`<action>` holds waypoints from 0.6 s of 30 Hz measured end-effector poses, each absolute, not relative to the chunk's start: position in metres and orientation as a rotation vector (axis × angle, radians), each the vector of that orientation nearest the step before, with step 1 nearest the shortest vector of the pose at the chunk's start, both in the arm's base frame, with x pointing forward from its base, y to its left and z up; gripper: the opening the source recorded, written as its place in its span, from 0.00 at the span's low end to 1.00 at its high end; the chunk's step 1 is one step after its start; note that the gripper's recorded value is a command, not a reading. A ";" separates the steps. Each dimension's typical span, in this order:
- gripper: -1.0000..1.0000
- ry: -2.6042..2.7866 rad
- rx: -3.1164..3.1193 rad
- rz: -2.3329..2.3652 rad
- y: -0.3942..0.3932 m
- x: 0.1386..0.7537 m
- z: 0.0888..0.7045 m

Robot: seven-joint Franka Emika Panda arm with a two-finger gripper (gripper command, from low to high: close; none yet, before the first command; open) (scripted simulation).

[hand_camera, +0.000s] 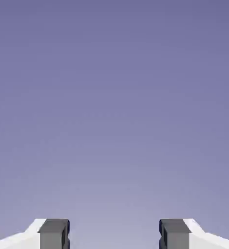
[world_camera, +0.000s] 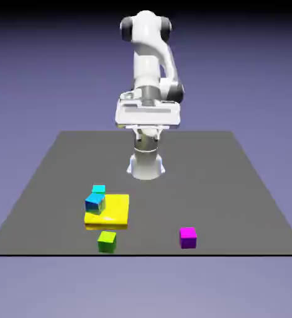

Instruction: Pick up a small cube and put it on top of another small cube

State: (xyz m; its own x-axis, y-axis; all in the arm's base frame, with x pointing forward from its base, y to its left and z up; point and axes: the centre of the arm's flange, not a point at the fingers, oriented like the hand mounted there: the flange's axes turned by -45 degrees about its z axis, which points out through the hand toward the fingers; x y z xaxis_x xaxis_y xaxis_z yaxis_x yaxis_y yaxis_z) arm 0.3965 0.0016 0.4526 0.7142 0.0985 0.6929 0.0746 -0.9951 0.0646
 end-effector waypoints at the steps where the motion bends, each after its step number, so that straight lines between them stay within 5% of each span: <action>1: 0.50 0.199 2.875 1.127 -0.001 0.402 0.448; 18: 0.50 1.099 2.718 0.473 -0.057 0.486 0.338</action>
State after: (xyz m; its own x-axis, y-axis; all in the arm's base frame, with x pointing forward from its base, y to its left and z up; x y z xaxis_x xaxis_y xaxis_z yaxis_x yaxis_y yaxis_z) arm 0.4858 -0.0574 0.3376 0.6776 0.6998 0.2261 0.6453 -0.7133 0.2734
